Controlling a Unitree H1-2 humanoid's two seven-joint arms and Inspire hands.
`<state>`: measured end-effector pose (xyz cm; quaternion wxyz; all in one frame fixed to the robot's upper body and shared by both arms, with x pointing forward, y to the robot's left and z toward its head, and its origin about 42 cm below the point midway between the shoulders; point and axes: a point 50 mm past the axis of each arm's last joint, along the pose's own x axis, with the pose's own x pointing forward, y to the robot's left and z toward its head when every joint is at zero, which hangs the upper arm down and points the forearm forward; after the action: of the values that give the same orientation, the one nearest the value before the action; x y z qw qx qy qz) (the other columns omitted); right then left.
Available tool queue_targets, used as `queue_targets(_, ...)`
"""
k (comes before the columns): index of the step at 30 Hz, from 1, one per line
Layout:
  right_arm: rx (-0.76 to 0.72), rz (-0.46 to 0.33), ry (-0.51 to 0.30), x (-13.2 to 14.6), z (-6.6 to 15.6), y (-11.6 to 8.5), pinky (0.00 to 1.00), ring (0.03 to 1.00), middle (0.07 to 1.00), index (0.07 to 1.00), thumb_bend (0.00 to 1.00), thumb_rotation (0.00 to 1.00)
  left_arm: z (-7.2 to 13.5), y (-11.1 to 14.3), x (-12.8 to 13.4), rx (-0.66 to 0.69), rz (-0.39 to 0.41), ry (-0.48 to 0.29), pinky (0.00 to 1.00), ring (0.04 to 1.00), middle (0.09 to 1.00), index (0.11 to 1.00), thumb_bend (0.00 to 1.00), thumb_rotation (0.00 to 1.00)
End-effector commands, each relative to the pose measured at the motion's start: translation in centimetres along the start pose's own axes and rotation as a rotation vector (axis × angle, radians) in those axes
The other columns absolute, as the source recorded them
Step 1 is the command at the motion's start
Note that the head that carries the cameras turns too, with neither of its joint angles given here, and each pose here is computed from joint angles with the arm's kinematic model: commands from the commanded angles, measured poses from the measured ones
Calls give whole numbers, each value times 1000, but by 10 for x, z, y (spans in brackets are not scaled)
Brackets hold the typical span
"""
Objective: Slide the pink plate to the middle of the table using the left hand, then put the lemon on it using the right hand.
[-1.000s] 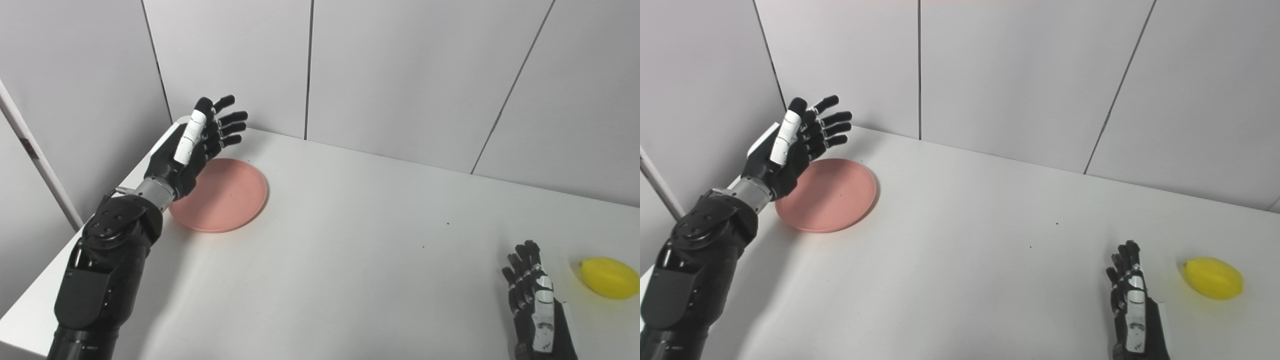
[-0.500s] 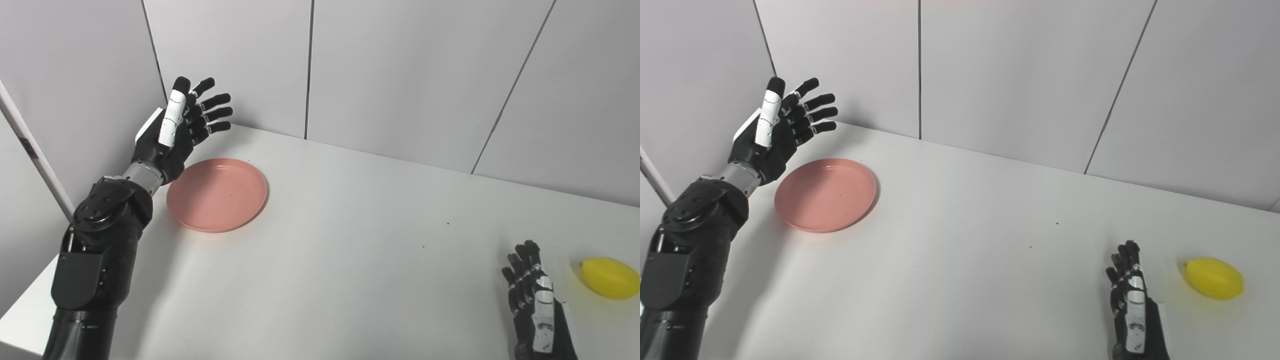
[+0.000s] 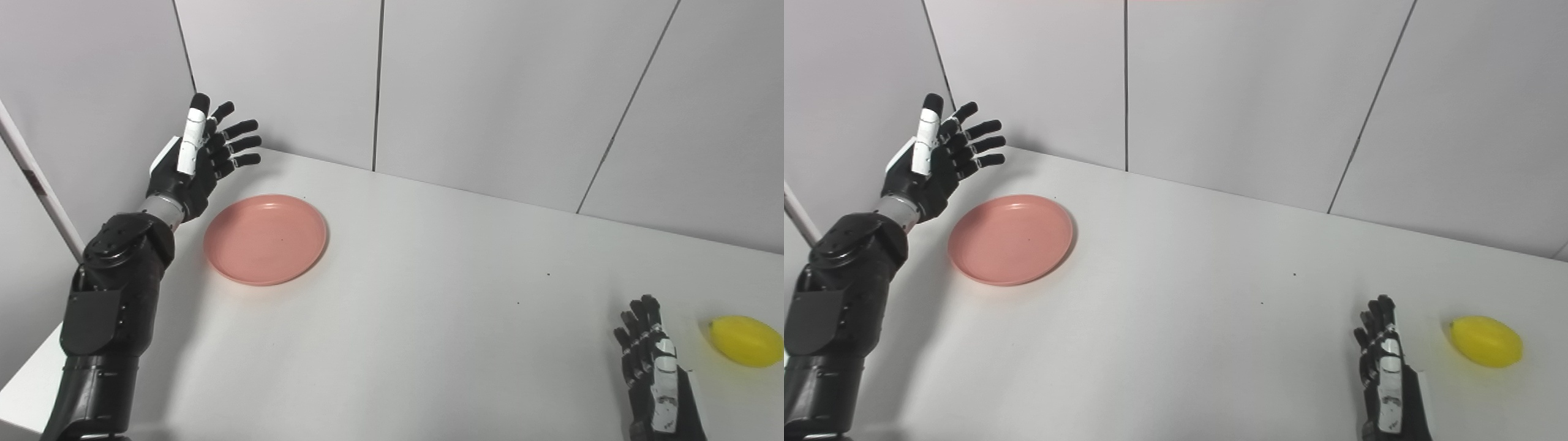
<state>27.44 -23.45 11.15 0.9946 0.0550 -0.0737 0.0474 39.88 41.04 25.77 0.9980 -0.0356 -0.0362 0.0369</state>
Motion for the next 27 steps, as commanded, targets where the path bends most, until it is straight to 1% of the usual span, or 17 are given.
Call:
queue_targets(1, 40, -31, 97, -26, -30, 4, 1000, 1000, 1000, 1000, 723, 1000, 36, 10, 11, 53, 16, -128, 738, 796, 824, 950, 952, 914)
queue_targets(5, 42, -27, 100, -26, -30, 4, 1000, 1000, 1000, 1000, 728, 1000, 30, 19, 16, 47, 69, -119, 746, 793, 822, 936, 966, 900)
queue_targets(7, 43, -27, 100, -25, -30, 4, 1000, 1000, 1000, 1000, 723, 1000, 27, 22, 18, 42, 75, -115, 747, 797, 835, 943, 974, 900)
queue_targets(9, 44, -27, 99, -25, -30, 4, 1000, 1000, 1000, 1000, 720, 1000, 25, 25, 19, 36, 85, -113, 744, 795, 831, 939, 972, 902)
queue_targets(10, 44, -27, 98, -25, -31, 4, 1000, 1000, 1000, 1000, 718, 1000, 24, 26, 19, 31, 89, -112, 722, 797, 830, 939, 968, 900)
queue_targets(11, 45, -28, 98, -25, -31, 4, 1000, 1000, 1000, 1000, 718, 1000, 22, 28, 20, 24, 91, -112, 720, 798, 830, 939, 967, 899)
queue_targets(13, 44, -33, 99, -25, -31, 5, 1000, 1000, 1000, 1000, 717, 1000, 18, 31, 21, 6, 94, -112, 744, 813, 840, 945, 966, 890)
queue_targets(16, 44, -29, 98, -25, -30, 5, 1000, 1000, 1000, 1000, 717, 1000, 10, 36, 24, -27, 102, -106, 748, 823, 856, 946, 982, 867)
queue_targets(18, 43, -27, 102, -26, -30, 5, 1000, 1000, 1000, 999, 725, 1000, 5, 37, 24, -33, 113, -103, 754, 831, 871, 955, 996, 860)
queue_targets(19, 43, -25, 103, -26, -30, 5, 1000, 1000, 1000, 1000, 723, 1000, 4, 37, 24, -36, 119, -101, 786, 846, 872, 961, 993, 857)
queue_targets(21, 43, -22, 102, -26, -30, 5, 1000, 1000, 1000, 1000, 720, 1000, 0, 37, 24, -12, 145, -90, 784, 840, 864, 955, 996, 862)
queue_targets(25, 43, -20, 105, -26, -30, 5, 1000, 1000, 1000, 1000, 718, 1000, -9, 40, 26, 10, 168, -72, 810, 838, 855, 936, 960, 880)
queue_targets(27, 41, -20, 104, -26, -31, 4, 1000, 1000, 1000, 1000, 719, 1000, -14, 42, 27, 9, 177, -60, 810, 841, 857, 956, 948, 884)
